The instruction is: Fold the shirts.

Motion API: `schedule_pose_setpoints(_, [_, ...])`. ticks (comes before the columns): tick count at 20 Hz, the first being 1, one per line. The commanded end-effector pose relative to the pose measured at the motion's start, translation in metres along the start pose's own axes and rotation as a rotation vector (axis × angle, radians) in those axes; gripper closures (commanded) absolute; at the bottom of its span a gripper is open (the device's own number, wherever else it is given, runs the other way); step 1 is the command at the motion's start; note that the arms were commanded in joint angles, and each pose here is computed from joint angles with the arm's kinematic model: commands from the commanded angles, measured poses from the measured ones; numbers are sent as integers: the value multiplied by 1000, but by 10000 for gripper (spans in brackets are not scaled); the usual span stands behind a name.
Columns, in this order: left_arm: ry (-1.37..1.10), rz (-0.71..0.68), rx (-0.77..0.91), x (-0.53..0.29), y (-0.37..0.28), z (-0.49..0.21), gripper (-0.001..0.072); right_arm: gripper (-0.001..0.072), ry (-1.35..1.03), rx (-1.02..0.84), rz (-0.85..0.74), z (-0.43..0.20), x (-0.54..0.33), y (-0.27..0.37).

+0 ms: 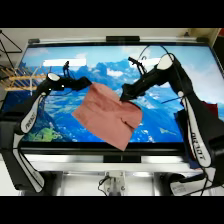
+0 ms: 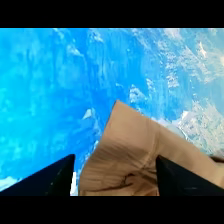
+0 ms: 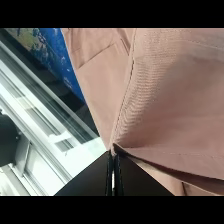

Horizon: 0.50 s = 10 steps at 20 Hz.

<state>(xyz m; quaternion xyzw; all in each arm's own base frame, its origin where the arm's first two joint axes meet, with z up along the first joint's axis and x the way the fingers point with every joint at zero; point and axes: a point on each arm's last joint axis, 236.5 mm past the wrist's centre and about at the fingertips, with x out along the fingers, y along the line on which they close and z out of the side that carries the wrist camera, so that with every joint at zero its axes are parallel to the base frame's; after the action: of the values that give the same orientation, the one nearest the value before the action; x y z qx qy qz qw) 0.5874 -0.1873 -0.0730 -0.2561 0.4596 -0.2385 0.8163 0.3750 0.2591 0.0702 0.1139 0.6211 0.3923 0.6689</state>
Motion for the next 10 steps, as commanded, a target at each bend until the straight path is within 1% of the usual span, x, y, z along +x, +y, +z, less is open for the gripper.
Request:
schedule_pose_setpoints(1, [-52,22,27,8,1,10,105,666,3,7,6,-1,0,2])
schedule_pose_setpoints(3, [-51,16,34,14,-6,7,118,666,3,7,6,-1,0,2])
schedule_pose_setpoints(4, [-42,13,37,17,-8,3,256,666,2,7,6,0,0,2])
schedule_pose_setpoints(5, [-34,11,39,21,-10,-1,308,666,2,7,6,0,0,2])
schedule_pose_setpoints(6, [-29,11,39,24,-10,-4,308,666,2,7,6,-1,0,2])
schedule_pose_setpoints(7, [-26,12,36,26,-8,-5,332,666,3,7,6,-1,0,2])
schedule_pose_setpoints(9, [-24,9,28,26,-7,-6,631,665,2,7,5,-1,0,2])
schedule_pose_setpoints(10, [-30,10,28,23,-6,-3,673,665,3,7,5,-1,0,2])
